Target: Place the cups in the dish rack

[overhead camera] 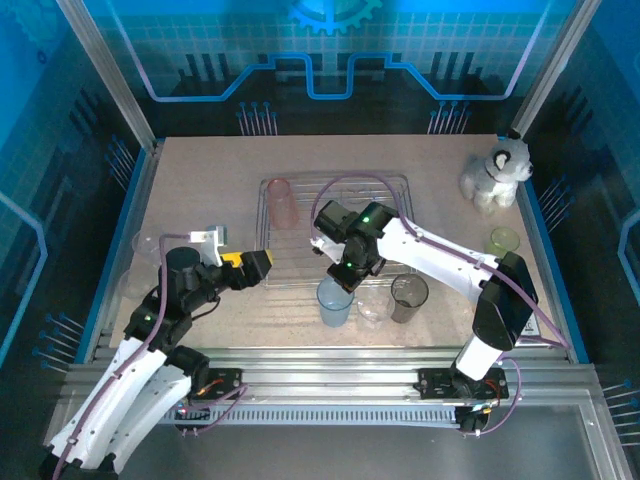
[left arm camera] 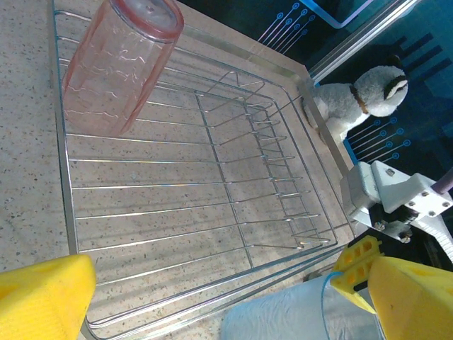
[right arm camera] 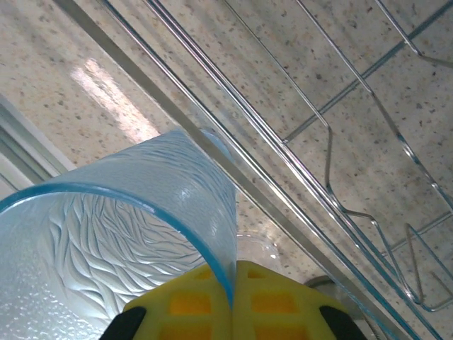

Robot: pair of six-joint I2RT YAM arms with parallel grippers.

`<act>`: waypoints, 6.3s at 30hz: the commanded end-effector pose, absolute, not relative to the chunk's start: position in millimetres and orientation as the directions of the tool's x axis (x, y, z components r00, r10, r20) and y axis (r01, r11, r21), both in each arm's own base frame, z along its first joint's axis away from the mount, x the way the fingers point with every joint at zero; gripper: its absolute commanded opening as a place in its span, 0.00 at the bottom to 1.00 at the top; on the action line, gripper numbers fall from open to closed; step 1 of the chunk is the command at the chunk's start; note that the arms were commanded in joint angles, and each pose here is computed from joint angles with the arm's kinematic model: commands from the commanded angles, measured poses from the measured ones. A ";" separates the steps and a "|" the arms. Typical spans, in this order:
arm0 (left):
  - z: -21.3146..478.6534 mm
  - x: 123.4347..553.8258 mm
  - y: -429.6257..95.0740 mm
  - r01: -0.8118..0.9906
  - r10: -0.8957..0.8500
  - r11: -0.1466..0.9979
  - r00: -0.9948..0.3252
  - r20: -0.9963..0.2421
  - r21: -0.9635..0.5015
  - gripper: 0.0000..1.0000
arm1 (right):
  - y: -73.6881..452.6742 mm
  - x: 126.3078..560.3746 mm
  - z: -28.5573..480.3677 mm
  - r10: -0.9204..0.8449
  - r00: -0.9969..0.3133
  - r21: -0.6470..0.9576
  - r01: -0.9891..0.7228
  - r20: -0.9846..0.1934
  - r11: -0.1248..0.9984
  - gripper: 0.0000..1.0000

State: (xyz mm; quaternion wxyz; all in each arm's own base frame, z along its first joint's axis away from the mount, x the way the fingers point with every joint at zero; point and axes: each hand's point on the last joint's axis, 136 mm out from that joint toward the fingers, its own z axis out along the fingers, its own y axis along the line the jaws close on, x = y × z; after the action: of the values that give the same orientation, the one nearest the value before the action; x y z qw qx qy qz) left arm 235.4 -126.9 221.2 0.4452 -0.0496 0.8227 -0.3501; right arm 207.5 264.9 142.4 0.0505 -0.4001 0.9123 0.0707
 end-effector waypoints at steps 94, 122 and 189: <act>296.4 245.1 -202.0 0.451 -0.295 0.558 -0.677 -0.674 -0.697 0.05 | 197.7 318.1 251.8 0.095 -0.831 0.685 -0.379 -0.548 0.622 0.48; 214.2 303.2 -170.0 0.049 0.006 0.994 -0.921 -0.390 -0.100 0.00 | 54.1 298.4 189.4 0.275 -0.736 0.482 -0.079 -0.619 0.873 0.51; 147.0 327.0 -138.4 0.040 0.057 0.993 -0.987 -0.152 0.111 0.60 | 48.4 297.3 179.4 0.247 -0.751 0.441 -0.065 -0.613 0.895 0.50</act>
State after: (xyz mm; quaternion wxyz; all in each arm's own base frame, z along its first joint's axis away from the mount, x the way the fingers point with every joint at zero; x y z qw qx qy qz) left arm 328.9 -146.6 148.7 0.0858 0.0213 0.9949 0.0481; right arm 300.2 51.8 186.8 0.3587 0.0476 0.9032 0.2309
